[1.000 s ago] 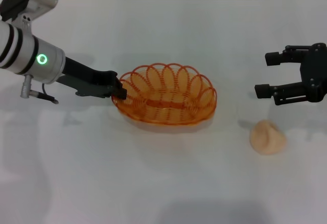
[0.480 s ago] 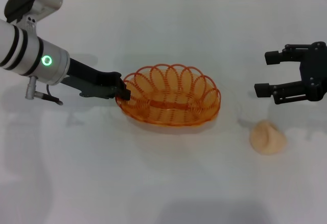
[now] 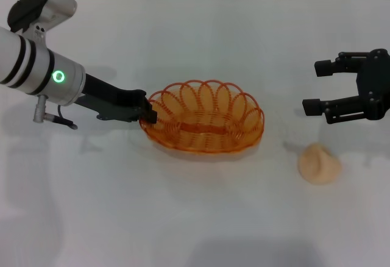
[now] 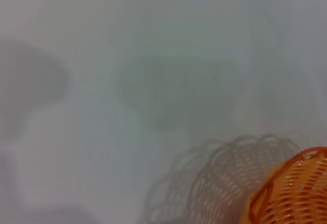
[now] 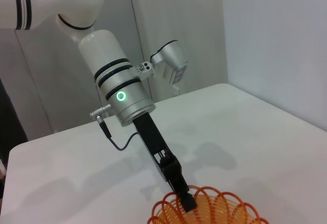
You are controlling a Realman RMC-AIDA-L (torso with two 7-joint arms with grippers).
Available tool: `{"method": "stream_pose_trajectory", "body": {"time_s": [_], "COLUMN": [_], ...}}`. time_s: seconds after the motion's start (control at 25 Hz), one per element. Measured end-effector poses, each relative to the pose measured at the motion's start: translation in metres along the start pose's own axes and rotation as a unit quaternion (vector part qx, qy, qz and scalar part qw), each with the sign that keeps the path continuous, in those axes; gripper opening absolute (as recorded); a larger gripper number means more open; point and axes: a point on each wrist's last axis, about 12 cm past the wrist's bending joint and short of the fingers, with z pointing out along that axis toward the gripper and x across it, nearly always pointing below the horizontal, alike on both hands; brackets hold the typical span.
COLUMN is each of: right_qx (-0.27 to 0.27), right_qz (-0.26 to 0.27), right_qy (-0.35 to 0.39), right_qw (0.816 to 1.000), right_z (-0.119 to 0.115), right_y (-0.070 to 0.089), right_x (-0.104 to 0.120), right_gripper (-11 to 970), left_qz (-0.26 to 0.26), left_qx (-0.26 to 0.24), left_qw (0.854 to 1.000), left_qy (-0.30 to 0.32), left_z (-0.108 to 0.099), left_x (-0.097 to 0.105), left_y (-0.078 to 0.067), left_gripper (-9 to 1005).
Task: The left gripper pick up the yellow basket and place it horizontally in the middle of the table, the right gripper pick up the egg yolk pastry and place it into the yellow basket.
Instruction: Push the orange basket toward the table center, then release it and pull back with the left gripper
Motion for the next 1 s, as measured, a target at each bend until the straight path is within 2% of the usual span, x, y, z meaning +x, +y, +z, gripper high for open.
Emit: {"method": "stream_pose_trajectory", "body": {"time_s": [0.52, 0.72, 0.92, 1.0], "right_qx": [0.0, 0.001, 0.002, 0.002], "right_qz": [-0.002, -0.002, -0.002, -0.001], "right_qy": [0.0, -0.001, -0.001, -0.001], "right_qw": [1.0, 1.0, 1.0, 1.0], "right_z": [0.0005, 0.0002, -0.0002, -0.0007], "right_y": [-0.0004, -0.0007, -0.001, -0.0011], "right_x": [-0.001, -0.0014, -0.0014, -0.0012], "right_gripper": [856, 855, 855, 855], "left_qz": [0.003, 0.002, 0.0, -0.003], "left_qx": [0.002, 0.004, 0.019, 0.023], "left_qw": [1.0, 1.0, 1.0, 0.999], "left_qy": [-0.002, -0.003, -0.016, -0.024], "left_z": [-0.0012, -0.0014, -0.0038, -0.0069], "left_x": [-0.0034, -0.0037, -0.0062, -0.0068], "left_y": [-0.0033, -0.0035, -0.0051, -0.0029], "left_gripper": [77, 178, 400, 447]}}
